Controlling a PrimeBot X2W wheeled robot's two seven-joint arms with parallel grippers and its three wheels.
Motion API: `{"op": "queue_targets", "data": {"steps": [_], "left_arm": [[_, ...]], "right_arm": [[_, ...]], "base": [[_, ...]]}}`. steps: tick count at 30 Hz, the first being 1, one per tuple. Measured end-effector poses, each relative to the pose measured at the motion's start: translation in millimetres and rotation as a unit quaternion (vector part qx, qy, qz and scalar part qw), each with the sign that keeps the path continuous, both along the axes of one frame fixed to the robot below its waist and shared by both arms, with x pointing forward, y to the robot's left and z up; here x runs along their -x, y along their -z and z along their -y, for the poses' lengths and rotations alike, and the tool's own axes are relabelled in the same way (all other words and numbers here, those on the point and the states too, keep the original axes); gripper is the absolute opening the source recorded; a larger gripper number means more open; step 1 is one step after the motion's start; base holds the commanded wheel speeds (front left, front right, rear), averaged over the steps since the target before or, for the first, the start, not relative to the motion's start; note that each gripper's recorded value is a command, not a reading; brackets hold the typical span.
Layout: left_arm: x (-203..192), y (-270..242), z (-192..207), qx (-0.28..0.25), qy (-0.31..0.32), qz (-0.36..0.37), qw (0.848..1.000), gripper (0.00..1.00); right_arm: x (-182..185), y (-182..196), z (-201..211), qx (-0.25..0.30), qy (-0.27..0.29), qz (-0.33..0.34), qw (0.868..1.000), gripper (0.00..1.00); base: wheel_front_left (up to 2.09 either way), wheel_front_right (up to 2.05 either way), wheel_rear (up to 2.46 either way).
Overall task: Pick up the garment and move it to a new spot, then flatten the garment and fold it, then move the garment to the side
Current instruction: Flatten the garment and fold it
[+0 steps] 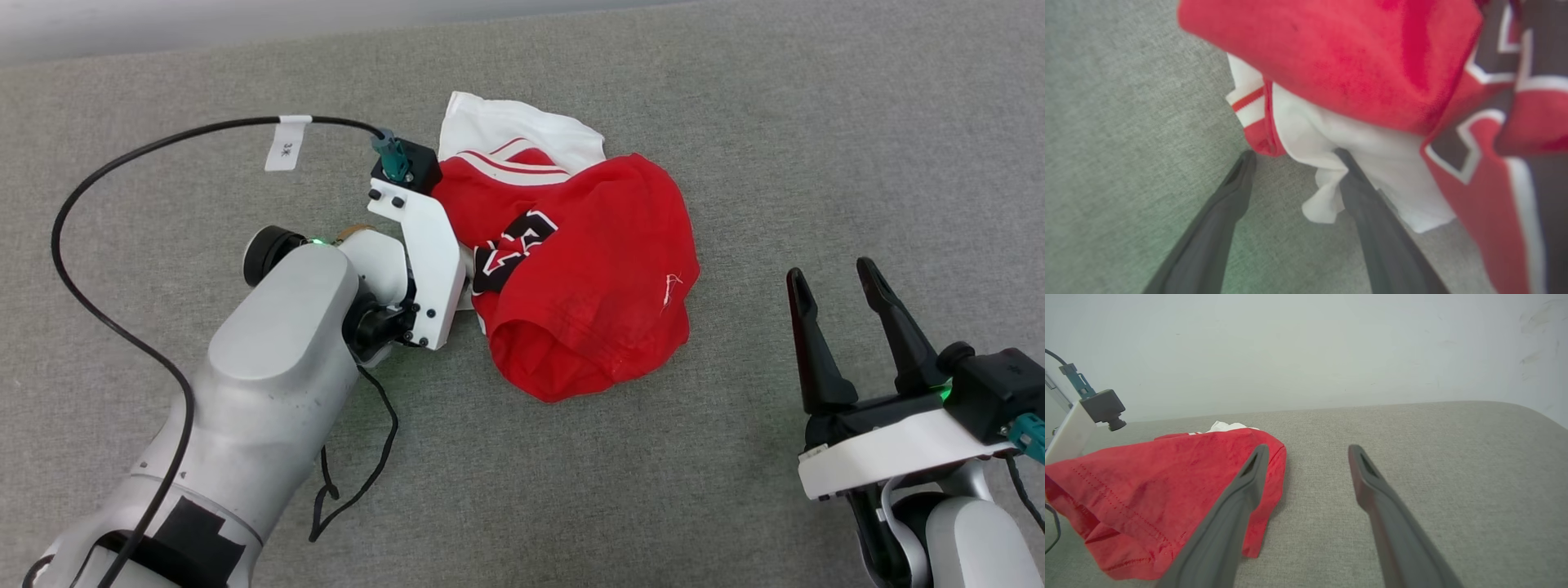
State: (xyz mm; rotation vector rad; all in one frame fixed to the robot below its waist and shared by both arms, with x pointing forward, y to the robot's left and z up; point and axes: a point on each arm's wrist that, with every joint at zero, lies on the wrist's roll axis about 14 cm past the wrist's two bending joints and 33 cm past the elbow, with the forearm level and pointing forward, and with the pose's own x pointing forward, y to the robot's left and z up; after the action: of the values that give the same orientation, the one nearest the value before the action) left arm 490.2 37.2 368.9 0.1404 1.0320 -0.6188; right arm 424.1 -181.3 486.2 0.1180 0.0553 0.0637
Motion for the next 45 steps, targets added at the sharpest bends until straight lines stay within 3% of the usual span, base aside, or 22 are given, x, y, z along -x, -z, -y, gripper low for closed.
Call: {"op": "queue_targets", "data": {"steps": [1,2,3,4,12,16,23,29,38,39,40,41,45], "left_arm": [[0.6,0.3,0.7,-0.002,0.002,-0.002,1.000,0.98],[1.3,0.5,1.7,-0.001,0.003,-0.004,1.000,0.43],[1.3,0.0,2.7,0.001,0.005,-0.003,1.000,0.08],[1.4,-0.1,2.9,0.001,0.006,-0.001,1.000,0.00],[-5.8,-23.9,0.2,0.031,0.006,0.071,0.997,0.00],[-12.3,-51.7,-19.8,0.038,-0.006,0.134,0.990,0.00],[12.1,-78.0,-66.8,0.038,-0.051,0.181,0.981,0.00],[58.8,-72.1,-117.7,0.040,-0.144,0.169,0.974,0.00],[166.8,-19.8,-170.8,0.025,-0.285,0.082,0.955,0.00],[175.3,-16.7,-168.9,0.031,-0.292,0.074,0.953,0.12],[181.1,-15.4,-165.4,0.038,-0.296,0.071,0.952,0.68],[184.8,-15.6,-162.3,0.043,-0.298,0.072,0.951,1.00],[181.1,-30.1,-153.3,0.065,-0.298,0.119,0.945,1.00]], "right_arm": [[-0.5,-0.2,0.2,-0.001,0.000,0.001,1.000,1.00],[-0.8,-0.4,0.3,-0.001,0.000,0.001,1.000,1.00],[-0.9,-0.4,0.4,-0.001,0.001,0.001,1.000,1.00],[-0.9,-0.5,0.4,-0.001,0.000,0.002,1.000,1.00],[2.2,-6.8,1.4,-0.003,0.003,0.010,1.000,1.00],[6.6,-12.2,-2.0,-0.006,-0.001,0.016,1.000,1.00],[9.9,-24.7,-18.1,-0.013,-0.024,0.029,0.999,1.00],[16.5,-34.9,-24.8,-0.017,-0.034,0.038,0.999,1.00],[37.7,-43.1,-18.0,-0.014,-0.026,0.040,0.999,1.00],[40.4,-43.8,-16.3,-0.013,-0.023,0.040,0.999,1.00],[42.9,-45.0,-14.6,-0.011,-0.021,0.041,0.999,1.00],[44.9,-46.2,-13.7,-0.009,-0.020,0.041,0.999,1.00],[51.4,-56.0,-11.3,-0.003,-0.018,0.050,0.999,1.00]], "base": [[0.00,0.00,0.00],[0.00,0.00,0.00],[0.00,0.00,0.00],[0.00,0.00,0.00],[0.00,0.00,0.00],[0.00,0.00,0.00],[0.00,0.00,0.00],[0.00,0.00,0.00],[0.00,0.00,0.00],[0.00,0.00,0.00],[0.00,0.00,0.00],[0.00,0.00,0.00],[0.00,0.00,0.00]]}}
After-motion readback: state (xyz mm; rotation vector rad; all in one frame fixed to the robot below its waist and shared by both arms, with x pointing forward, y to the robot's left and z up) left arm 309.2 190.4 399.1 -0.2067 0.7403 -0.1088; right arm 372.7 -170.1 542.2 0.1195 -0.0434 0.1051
